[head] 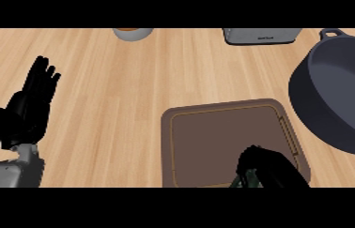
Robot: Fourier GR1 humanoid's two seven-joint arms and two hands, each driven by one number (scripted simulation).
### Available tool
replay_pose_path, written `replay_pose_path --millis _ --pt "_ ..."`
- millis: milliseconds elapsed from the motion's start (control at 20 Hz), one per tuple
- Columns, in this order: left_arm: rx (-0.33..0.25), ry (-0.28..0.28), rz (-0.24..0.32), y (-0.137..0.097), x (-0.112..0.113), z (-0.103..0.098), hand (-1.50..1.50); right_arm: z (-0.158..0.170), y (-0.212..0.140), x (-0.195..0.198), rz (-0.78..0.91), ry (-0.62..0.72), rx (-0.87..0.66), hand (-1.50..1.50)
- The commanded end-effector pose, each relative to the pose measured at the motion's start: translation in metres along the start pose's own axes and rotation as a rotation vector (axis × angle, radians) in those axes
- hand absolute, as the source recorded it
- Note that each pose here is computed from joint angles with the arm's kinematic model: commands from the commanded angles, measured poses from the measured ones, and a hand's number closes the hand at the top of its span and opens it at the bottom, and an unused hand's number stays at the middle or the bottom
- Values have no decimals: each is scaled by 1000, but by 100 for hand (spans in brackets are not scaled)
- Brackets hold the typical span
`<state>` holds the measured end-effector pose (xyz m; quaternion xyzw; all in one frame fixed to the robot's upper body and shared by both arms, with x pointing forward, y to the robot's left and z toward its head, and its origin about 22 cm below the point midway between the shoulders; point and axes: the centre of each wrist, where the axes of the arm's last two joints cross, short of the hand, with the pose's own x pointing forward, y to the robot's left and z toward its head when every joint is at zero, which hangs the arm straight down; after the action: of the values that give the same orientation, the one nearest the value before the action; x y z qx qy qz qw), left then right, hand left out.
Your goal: Pick the eggplant from the tray and place it in the pot
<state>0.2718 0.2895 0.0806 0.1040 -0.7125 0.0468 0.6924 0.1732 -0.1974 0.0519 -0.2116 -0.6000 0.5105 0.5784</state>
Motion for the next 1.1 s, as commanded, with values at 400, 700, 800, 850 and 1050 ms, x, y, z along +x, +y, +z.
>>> replay_pose_path --millis 400,700,800,850,1050 --pt "-11 -30 -9 11 5 -1 0 70 -88 25 -150 97 -709 150" --pt "-18 -18 1 -6 6 -17 0 82 -123 -12 -142 181 -783 150" --pt "-45 -12 5 -1 -1 -12 0 79 -128 -18 -149 202 -809 150" --pt "-29 -23 4 -24 -6 -6 0 77 -143 -27 -173 190 -821 150" --pt "-43 -3 1 -12 -4 -6 0 71 -166 -84 -227 237 -859 150"
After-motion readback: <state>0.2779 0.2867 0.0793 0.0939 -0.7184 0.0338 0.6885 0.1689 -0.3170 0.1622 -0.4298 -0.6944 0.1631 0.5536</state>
